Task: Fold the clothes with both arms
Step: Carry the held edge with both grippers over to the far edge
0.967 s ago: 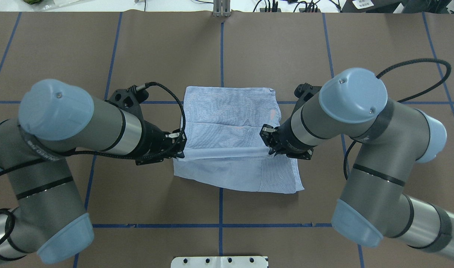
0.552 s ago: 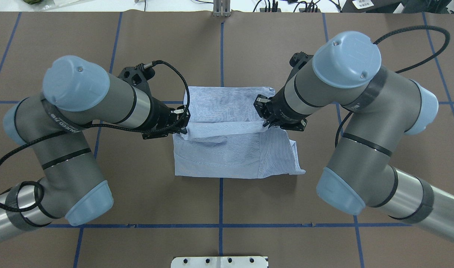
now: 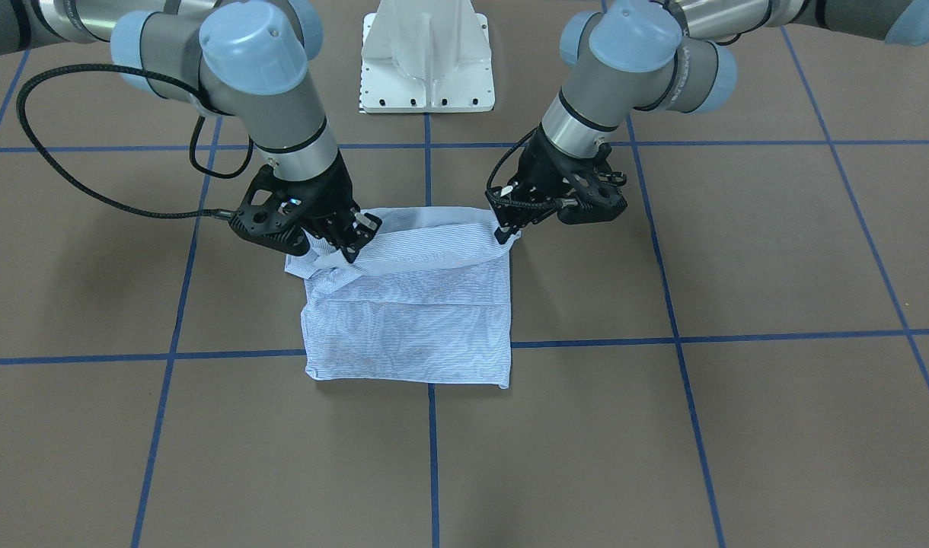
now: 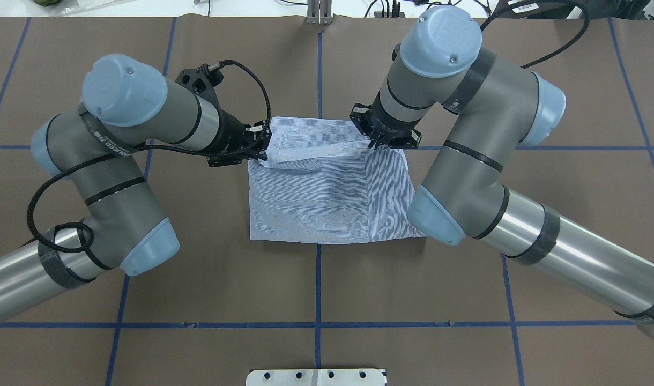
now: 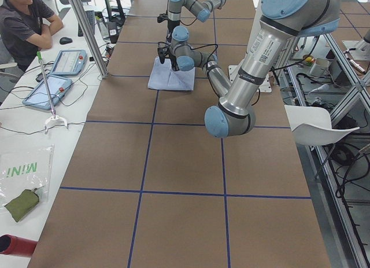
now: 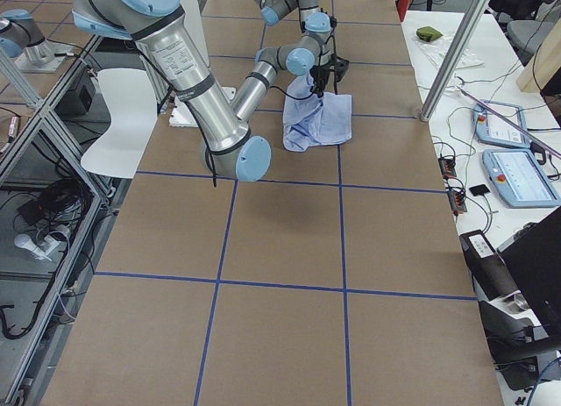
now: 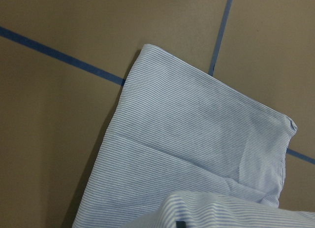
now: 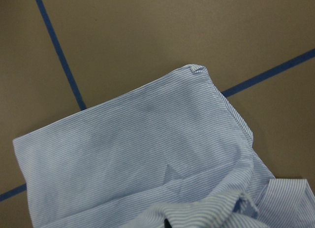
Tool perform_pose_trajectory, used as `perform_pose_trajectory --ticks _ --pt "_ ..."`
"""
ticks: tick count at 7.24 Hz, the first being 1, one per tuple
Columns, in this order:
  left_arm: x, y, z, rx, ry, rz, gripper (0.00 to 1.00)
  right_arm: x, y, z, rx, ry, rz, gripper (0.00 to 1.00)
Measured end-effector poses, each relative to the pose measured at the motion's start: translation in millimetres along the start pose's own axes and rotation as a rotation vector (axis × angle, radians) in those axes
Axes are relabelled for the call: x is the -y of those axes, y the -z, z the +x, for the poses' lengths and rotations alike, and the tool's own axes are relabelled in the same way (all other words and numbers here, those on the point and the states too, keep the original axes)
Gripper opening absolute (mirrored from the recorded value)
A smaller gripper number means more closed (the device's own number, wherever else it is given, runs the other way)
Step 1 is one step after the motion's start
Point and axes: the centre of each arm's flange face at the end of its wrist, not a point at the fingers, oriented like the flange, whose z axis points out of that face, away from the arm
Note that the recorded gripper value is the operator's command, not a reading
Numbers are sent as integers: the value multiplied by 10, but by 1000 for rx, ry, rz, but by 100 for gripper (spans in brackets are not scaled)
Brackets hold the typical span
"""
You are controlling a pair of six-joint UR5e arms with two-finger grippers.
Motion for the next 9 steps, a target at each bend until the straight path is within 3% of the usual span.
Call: perform_pose_trajectory --ticks 2,6,9 --pt "321 -326 -7 -9 6 22 0 239 -204 -73 -46 12 10 0" --pt "606 -555 252 -34 7 42 0 547 -486 -330 -30 22 21 0" --pt "786 -416 427 -55 12 52 0 912 -232 -359 0 6 9 0"
